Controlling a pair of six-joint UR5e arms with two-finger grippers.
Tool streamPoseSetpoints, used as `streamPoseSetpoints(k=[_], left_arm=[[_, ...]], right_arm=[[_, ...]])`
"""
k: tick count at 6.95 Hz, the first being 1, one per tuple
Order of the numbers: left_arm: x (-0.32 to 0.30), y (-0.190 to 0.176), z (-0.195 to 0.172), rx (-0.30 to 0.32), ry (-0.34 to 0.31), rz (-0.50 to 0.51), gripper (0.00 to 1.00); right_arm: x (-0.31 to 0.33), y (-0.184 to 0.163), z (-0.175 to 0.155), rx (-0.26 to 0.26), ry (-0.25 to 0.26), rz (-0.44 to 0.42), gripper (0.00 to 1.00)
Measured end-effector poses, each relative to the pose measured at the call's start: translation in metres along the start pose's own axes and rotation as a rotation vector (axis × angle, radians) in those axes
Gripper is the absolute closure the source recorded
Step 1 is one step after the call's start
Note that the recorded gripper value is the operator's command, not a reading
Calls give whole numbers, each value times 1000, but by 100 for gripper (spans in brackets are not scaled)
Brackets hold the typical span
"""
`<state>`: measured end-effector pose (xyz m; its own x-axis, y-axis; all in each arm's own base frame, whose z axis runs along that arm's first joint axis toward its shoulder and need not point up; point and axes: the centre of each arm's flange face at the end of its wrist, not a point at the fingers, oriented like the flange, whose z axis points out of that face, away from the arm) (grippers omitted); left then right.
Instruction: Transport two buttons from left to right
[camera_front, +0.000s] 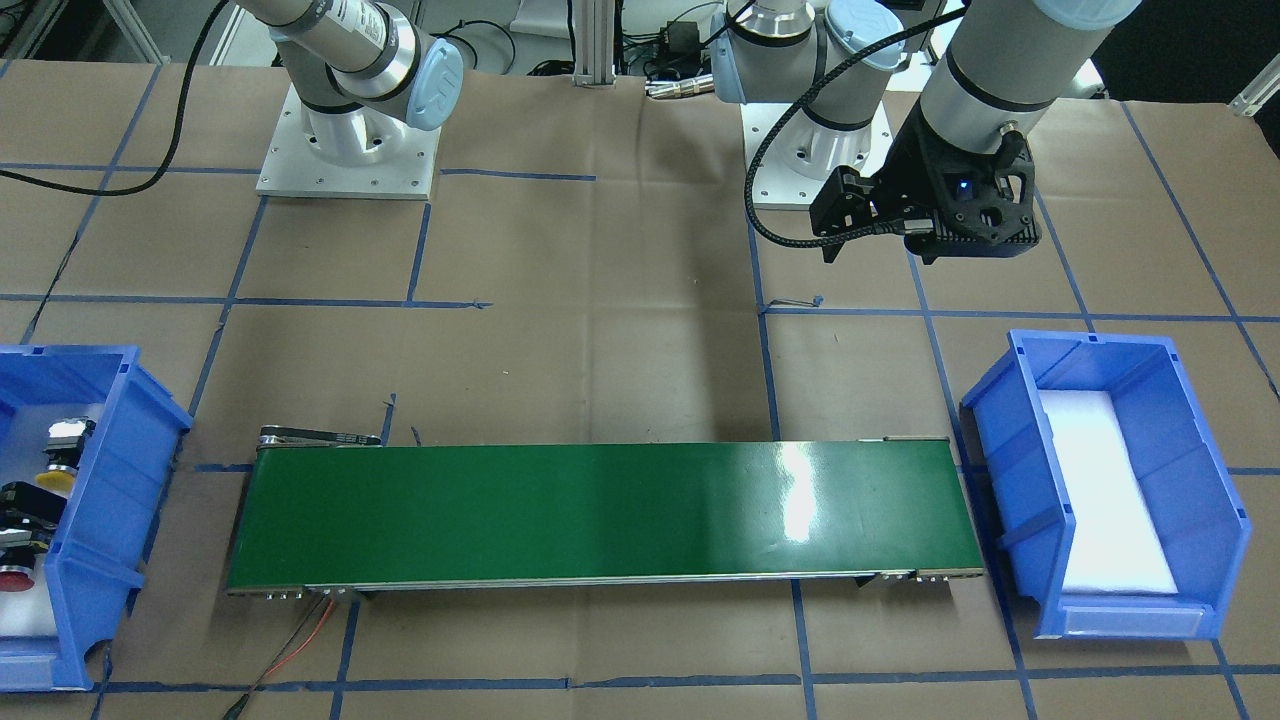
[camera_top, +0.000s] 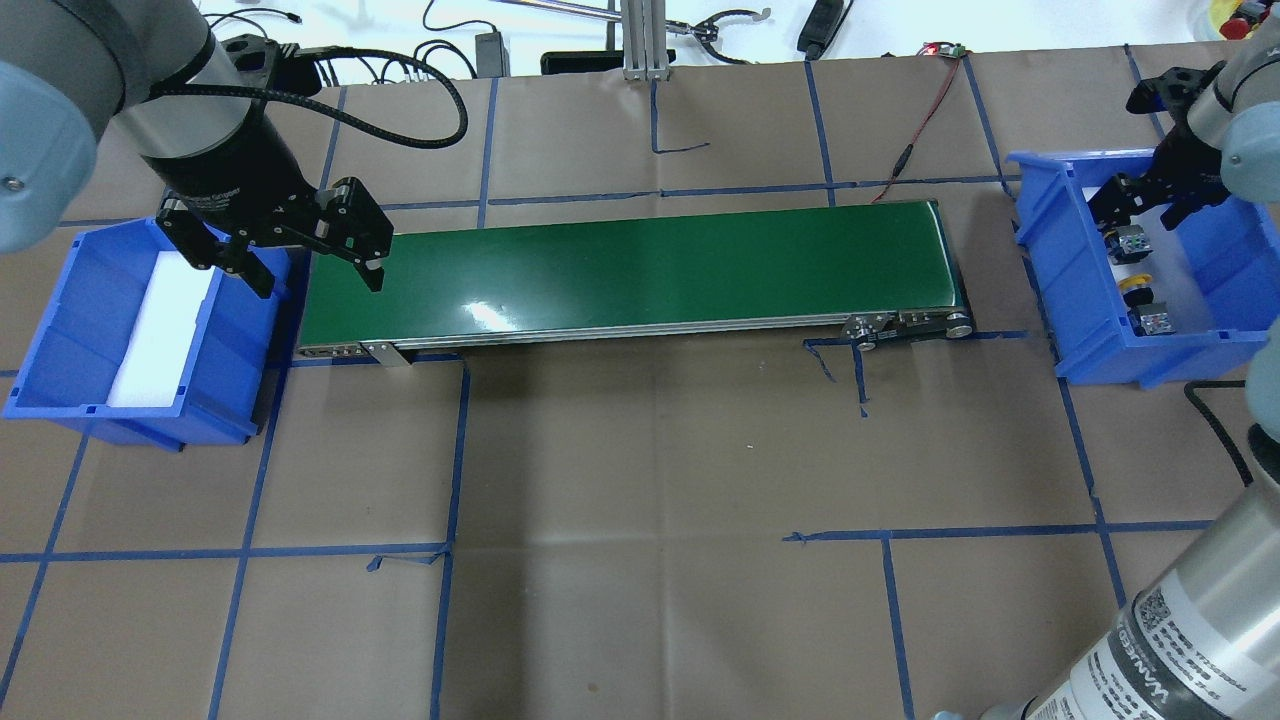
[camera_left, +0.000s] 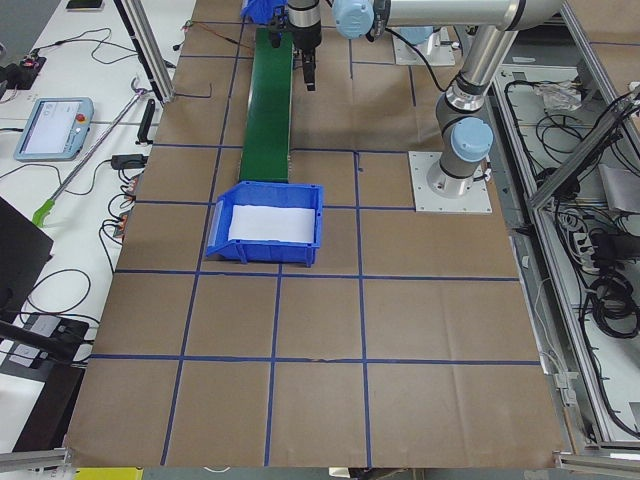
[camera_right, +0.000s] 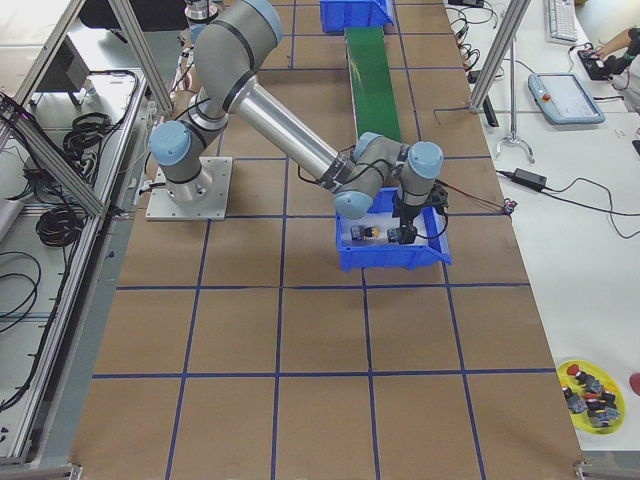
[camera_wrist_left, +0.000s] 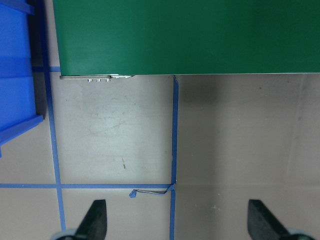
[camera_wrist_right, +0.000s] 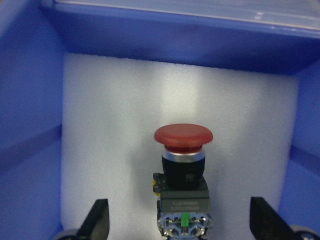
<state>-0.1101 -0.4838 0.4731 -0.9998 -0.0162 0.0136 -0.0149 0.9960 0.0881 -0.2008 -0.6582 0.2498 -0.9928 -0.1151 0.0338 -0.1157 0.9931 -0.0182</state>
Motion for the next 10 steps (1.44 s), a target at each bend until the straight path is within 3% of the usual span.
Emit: streamPoseSetpoints(k=[3,5,7,10], left_arm=[[0,3,-2,5,1,-1,0],[0,4,-2,7,1,-1,0],[0,3,-2,8,1,-1,0],[0,3,-2,7,1,-1,0]], right_arm=[[-26,21,-118,85,54,13,0],[-86,29,-187,131,71,44,0],[-169,32,-213,99,29,147,0],[-306,62,-246,53,-1,193,0]])
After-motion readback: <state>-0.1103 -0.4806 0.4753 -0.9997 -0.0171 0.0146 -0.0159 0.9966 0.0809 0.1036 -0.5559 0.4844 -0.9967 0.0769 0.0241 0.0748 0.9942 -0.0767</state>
